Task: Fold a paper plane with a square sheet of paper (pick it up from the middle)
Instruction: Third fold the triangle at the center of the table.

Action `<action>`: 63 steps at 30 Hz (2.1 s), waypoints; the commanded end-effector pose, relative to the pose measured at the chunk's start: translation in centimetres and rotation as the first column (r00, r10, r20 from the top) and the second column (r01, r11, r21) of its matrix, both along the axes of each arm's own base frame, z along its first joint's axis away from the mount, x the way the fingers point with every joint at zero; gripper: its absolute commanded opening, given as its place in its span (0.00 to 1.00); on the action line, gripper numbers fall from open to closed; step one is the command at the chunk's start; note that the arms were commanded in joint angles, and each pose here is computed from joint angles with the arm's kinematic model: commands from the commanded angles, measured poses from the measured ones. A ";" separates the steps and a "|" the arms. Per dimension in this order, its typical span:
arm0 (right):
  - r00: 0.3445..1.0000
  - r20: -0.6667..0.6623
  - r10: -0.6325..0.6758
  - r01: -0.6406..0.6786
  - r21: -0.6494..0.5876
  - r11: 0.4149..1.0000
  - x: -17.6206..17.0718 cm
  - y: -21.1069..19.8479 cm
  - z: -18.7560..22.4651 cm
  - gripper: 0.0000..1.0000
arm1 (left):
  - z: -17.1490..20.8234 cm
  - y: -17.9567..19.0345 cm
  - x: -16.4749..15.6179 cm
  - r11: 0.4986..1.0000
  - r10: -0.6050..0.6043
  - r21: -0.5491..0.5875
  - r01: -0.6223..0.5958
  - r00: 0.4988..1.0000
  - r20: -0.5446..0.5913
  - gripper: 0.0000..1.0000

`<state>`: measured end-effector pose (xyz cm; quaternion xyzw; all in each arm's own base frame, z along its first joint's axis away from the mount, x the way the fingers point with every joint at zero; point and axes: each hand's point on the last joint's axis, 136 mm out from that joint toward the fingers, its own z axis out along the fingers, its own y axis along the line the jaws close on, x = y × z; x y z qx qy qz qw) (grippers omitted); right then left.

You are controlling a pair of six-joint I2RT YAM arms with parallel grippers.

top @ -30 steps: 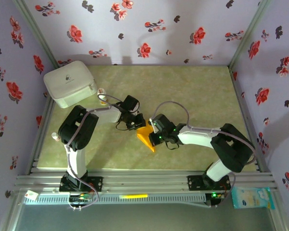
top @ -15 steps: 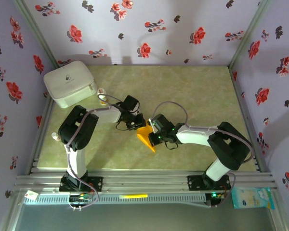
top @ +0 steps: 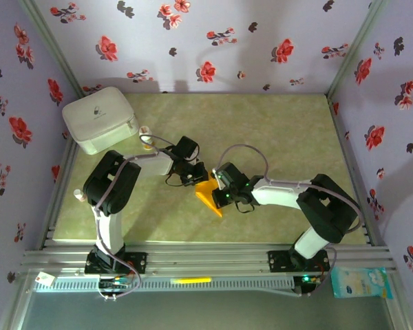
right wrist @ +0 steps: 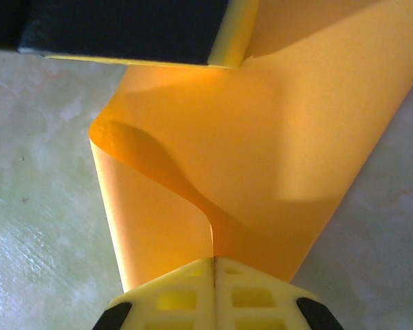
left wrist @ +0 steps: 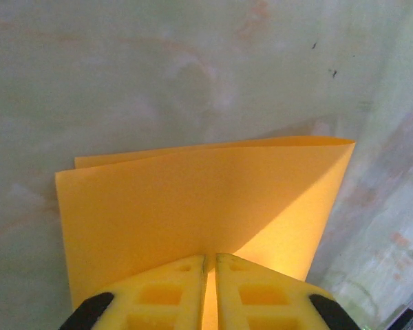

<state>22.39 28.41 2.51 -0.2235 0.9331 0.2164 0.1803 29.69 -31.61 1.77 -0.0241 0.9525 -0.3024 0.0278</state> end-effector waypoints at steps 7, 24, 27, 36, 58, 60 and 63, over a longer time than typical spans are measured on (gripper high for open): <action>1.000 -0.001 -0.017 0.017 -0.041 0.999 0.4 -0.7 -0.6 0.00 | -1.4 0.9 -1.3 0.998 0.001 0.056 0.001 1.000 -0.031 0.13; 1.000 -0.020 -0.018 0.017 -0.038 0.999 0.0 -0.7 -1.3 0.00 | 0.3 0.1 -0.2 0.999 -0.026 0.043 0.026 1.000 0.005 0.14; 1.000 -0.021 -0.019 0.018 -0.038 0.999 0.0 -0.7 -1.4 0.00 | 1.5 -0.3 0.4 0.999 -0.025 0.028 0.024 0.999 0.036 0.15; 0.999 -0.019 -0.025 0.025 -0.033 0.999 0.0 -0.8 -1.5 0.00 | 5.4 1.3 1.7 0.996 0.067 0.039 -0.074 0.986 0.154 0.19; 0.999 -0.015 -0.048 0.048 -0.013 0.999 -0.2 -1.0 -1.5 0.00 | 3.4 -1.7 -6.1 0.941 0.224 -0.273 -0.201 0.973 0.056 0.00; 0.999 -0.016 -0.051 0.051 -0.017 0.999 -0.3 -1.2 -1.6 0.00 | 2.8 -1.6 -6.3 0.945 0.226 -0.252 -0.207 0.973 0.050 0.00; 0.998 -0.017 -0.052 0.052 -0.018 0.998 -0.3 -1.3 -1.8 0.00 | 1.9 -1.2 -6.6 0.952 0.232 -0.218 -0.216 0.971 0.050 0.00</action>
